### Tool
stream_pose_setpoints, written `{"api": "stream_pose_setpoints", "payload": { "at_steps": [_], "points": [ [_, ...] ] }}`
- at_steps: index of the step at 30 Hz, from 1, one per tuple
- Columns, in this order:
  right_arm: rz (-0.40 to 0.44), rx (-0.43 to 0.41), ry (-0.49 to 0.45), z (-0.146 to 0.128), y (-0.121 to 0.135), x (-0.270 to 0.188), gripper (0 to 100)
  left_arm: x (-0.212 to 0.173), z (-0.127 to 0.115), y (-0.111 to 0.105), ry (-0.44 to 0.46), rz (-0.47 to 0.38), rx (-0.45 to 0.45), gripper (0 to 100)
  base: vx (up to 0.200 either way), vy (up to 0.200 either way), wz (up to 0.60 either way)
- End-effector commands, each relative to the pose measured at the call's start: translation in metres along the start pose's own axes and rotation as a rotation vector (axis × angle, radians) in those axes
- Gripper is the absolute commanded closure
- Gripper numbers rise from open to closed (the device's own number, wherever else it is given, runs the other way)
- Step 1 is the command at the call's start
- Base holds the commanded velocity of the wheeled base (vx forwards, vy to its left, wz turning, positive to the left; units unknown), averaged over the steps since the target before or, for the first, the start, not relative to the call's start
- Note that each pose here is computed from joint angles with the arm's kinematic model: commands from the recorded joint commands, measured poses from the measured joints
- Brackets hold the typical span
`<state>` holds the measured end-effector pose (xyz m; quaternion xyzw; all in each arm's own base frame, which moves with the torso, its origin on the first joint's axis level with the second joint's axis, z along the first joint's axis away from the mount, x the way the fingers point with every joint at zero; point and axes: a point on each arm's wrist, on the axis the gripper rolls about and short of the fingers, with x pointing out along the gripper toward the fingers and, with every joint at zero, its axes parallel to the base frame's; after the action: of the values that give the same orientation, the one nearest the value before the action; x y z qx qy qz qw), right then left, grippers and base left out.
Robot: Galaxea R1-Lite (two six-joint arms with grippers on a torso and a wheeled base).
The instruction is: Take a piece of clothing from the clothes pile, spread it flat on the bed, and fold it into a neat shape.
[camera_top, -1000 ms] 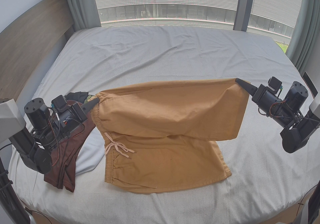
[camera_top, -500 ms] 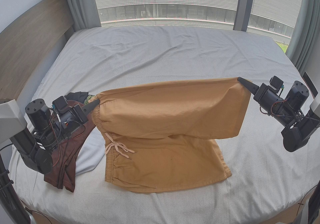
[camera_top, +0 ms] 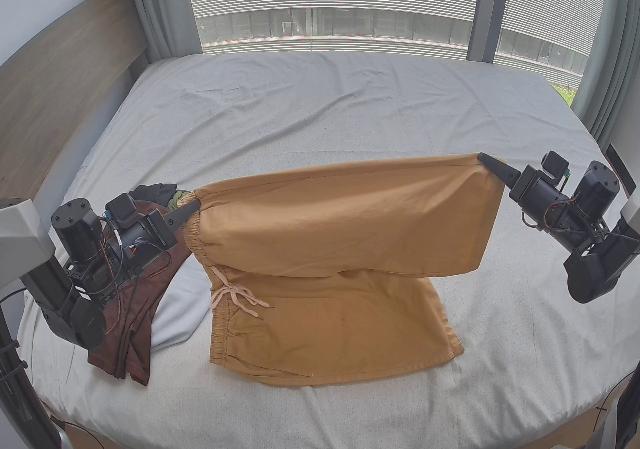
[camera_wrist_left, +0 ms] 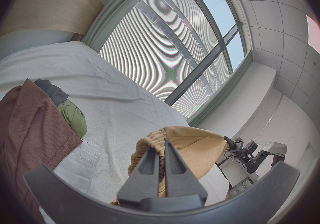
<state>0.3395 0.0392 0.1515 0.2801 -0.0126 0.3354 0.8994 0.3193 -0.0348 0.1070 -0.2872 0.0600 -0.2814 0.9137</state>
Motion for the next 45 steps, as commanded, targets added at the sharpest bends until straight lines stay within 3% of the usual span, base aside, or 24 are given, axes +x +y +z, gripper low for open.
{"api": "stream_pose_setpoints", "payload": {
  "at_steps": [1,13,20,25,36,45],
  "points": [
    [-0.006,0.001,-0.001,0.0,-0.002,0.0,100,0.0,0.0,0.0,-0.001,0.001,-0.002,100,0.0,0.0,0.0],
    [0.008,0.001,0.009,-0.003,0.003,0.002,100,-0.001,0.002,-0.003,-0.012,0.0,0.008,100,0.0,0.0,0.0],
    [0.014,0.0,0.011,-0.006,-0.009,0.018,100,0.005,0.004,0.0,-0.033,0.015,0.01,100,0.0,0.0,0.0],
    [0.007,0.001,0.01,-0.01,-0.028,0.035,100,0.02,-0.001,0.014,-0.07,0.076,0.007,100,0.0,0.0,0.0],
    [-0.015,0.018,0.026,-0.012,-0.058,0.066,100,0.047,-0.002,0.039,-0.11,0.081,0.014,100,0.0,0.0,0.0],
    [-0.013,0.018,0.028,-0.023,-0.081,0.086,100,0.066,-0.008,0.071,-0.141,0.115,0.015,100,0.0,0.0,0.0]
  ]
}}
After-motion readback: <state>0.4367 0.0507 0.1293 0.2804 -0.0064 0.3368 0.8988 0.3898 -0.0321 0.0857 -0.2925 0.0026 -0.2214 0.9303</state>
